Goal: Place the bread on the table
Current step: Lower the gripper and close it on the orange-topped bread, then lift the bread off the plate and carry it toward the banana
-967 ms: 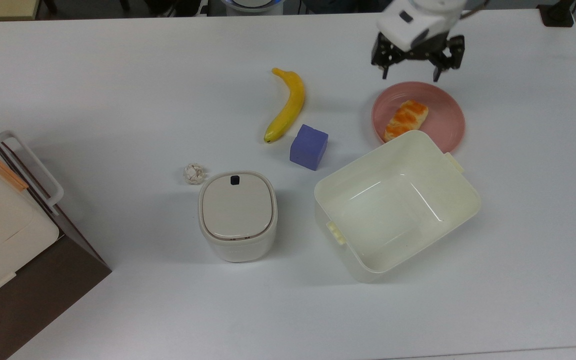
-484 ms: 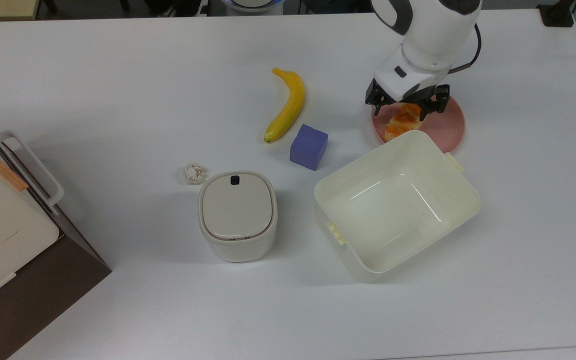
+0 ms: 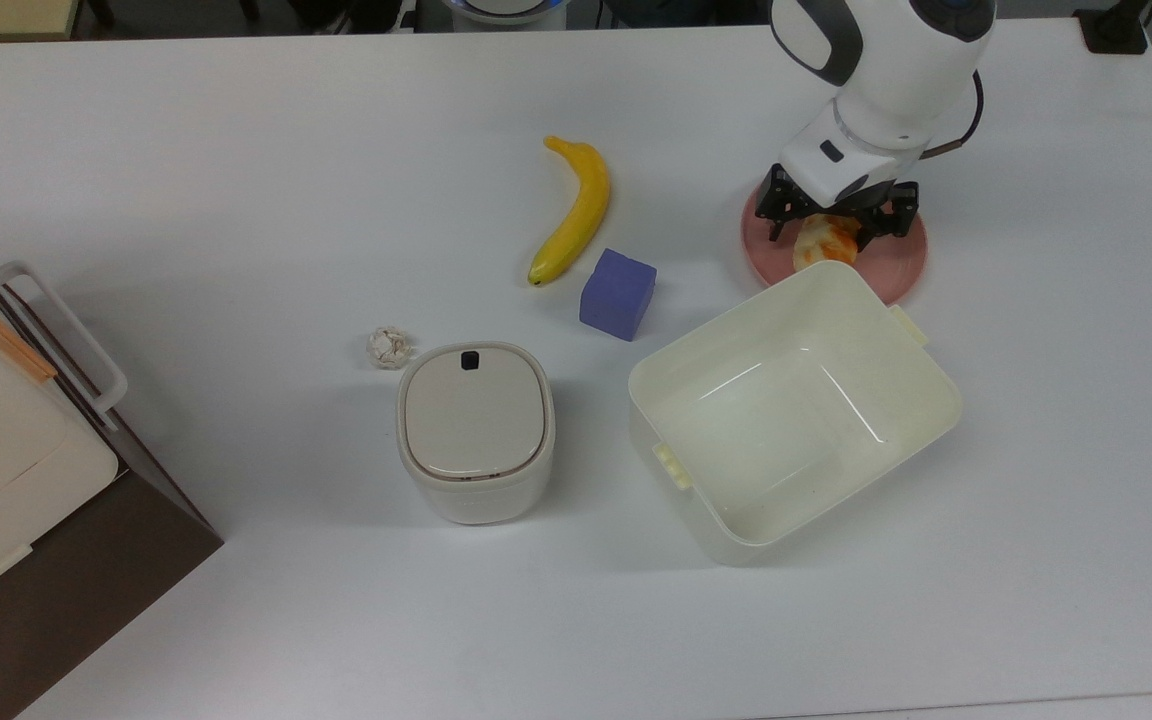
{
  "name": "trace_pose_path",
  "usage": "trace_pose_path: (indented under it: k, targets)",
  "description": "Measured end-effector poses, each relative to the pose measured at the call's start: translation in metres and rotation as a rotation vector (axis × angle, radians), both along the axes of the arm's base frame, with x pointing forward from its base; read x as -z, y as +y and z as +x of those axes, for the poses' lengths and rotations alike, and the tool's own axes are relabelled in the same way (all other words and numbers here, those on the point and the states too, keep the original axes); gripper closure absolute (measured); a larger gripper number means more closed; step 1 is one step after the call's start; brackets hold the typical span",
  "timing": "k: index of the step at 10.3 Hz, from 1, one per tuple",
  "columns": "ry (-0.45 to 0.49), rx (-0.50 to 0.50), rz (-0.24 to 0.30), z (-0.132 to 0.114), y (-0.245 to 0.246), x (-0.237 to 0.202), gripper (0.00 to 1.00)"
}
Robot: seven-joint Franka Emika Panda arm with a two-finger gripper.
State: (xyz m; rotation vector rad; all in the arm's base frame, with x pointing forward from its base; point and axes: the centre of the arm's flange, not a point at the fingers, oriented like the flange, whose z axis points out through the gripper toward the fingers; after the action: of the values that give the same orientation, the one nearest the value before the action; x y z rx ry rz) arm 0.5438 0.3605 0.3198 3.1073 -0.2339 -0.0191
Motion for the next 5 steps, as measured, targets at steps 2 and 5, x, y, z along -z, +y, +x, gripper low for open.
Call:
trace_pose_path:
  k: [2, 5]
  targets:
    - [-0.007, 0.005, -0.009, 0.0, 0.0, 0.0, 0.19]
    - [-0.038, 0.019, 0.008, 0.006, 0.006, -0.016, 0.67]
